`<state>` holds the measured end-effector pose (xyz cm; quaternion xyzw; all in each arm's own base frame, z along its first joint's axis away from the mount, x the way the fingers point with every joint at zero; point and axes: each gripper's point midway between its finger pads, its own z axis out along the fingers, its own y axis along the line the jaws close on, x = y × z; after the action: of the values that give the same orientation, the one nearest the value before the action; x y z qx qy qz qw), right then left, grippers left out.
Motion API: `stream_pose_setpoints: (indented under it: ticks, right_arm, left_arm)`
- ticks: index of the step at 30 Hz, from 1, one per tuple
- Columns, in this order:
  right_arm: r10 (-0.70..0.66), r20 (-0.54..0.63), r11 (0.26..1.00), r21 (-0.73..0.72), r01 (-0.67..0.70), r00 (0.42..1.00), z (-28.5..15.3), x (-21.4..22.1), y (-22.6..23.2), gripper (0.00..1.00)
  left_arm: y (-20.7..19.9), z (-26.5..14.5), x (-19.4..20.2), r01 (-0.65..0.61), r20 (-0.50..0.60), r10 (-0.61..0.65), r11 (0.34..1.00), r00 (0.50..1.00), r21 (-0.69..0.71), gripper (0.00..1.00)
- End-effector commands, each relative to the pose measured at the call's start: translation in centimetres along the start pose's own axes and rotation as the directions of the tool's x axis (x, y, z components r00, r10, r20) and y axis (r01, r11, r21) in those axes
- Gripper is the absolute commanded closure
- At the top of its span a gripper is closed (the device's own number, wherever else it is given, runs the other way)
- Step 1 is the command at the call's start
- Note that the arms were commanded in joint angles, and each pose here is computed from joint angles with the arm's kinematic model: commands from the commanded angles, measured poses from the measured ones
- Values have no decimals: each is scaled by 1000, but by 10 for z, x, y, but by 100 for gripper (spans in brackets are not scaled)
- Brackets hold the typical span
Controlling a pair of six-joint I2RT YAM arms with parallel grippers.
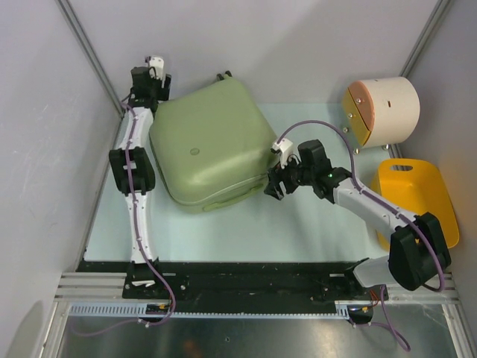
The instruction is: Open, take out, and arrange the luggage
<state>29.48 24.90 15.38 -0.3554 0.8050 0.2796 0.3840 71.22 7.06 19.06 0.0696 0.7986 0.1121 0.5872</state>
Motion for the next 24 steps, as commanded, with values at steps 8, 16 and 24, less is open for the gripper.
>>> stream_pose_setpoints:
  ticks: [8, 16, 24]
  right_arm:
    - [72, -21, 991, 115, -69, 997, 10, 8, -25, 26]
    - [42, 122, 963, 261, -73, 992, 18, -28, -86, 26]
    - [-66, 275, 969, 246, -4, 959, 81, -84, -129, 27]
  left_arm:
    - [-23, -52, 54, -480, -59, 499, 855, 864, 198, 24]
    - [-40, -184, 121, -346, -253, 429, 884, 867, 313, 37]
    - [-89, -299, 139, 27, -388, 163, 897, 907, 441, 43]
